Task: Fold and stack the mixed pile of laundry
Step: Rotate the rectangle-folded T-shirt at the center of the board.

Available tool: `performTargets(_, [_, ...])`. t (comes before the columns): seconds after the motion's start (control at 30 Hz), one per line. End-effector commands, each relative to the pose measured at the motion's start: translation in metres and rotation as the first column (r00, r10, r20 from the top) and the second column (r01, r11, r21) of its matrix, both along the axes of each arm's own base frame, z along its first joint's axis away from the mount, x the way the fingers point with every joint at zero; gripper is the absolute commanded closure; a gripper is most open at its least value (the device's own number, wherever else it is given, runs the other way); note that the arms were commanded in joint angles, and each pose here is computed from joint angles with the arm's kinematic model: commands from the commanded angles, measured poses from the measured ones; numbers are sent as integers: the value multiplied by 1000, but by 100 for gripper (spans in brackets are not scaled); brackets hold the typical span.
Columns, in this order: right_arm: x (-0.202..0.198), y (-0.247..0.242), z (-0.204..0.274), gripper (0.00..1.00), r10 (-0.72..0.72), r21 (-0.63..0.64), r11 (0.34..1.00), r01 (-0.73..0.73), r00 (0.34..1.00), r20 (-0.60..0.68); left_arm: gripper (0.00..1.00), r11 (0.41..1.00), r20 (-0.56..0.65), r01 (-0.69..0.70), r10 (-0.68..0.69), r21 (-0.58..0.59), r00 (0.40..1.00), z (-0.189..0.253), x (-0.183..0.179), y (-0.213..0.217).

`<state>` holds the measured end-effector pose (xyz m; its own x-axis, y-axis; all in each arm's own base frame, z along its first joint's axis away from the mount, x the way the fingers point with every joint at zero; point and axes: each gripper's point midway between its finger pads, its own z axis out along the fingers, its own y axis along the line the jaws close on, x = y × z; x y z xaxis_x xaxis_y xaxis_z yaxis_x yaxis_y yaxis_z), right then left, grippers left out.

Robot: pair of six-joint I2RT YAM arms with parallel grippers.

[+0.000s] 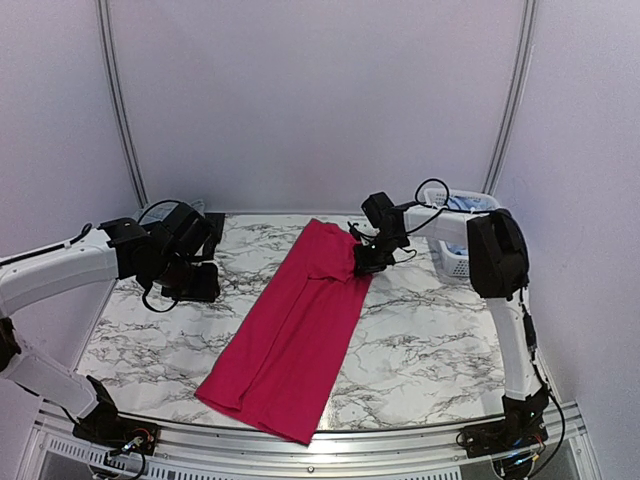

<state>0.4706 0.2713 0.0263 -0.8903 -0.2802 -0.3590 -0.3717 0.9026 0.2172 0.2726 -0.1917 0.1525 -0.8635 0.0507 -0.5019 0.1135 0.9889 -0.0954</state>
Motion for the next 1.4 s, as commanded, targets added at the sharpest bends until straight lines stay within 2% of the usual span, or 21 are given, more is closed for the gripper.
performTargets(0.0, [54,-14,-33,79,-8,-127,992,15,998,56,57,995,-17,94,-95,-22,995,-14,-5,-10])
performTargets(0.1, [100,-2,-3,79,-16,-89,996,32,984,175,64,982,-56,179,-182,-53,982,-28,-15,-21])
performTargets(0.17, [116,-2,29,78,-42,-30,998,51,970,240,65,973,-67,216,-221,-79,973,-37,-21,-26])
performTargets(0.33, [93,-2,86,70,-46,80,997,25,962,271,65,964,-67,251,-258,-89,964,-46,-19,-35])
performTargets(0.5, [34,30,120,69,10,201,978,-57,974,227,68,941,-90,329,-335,-80,938,-58,-15,-61])
performTargets(0.7, [-51,69,103,69,106,279,952,-127,990,91,79,913,-143,405,-408,-49,902,-80,-21,-88])
performTargets(0.97, [-144,87,48,69,216,297,937,-184,973,-79,84,889,-241,459,-444,5,863,-120,-52,-101])
performTargets(1.2, [-171,44,0,70,211,216,961,-173,964,-164,89,881,-291,471,-443,31,848,-141,-89,-118])
performTargets(1.37, [-167,15,-2,70,198,180,969,-169,967,-159,89,893,-288,449,-424,24,859,-142,-116,-142])
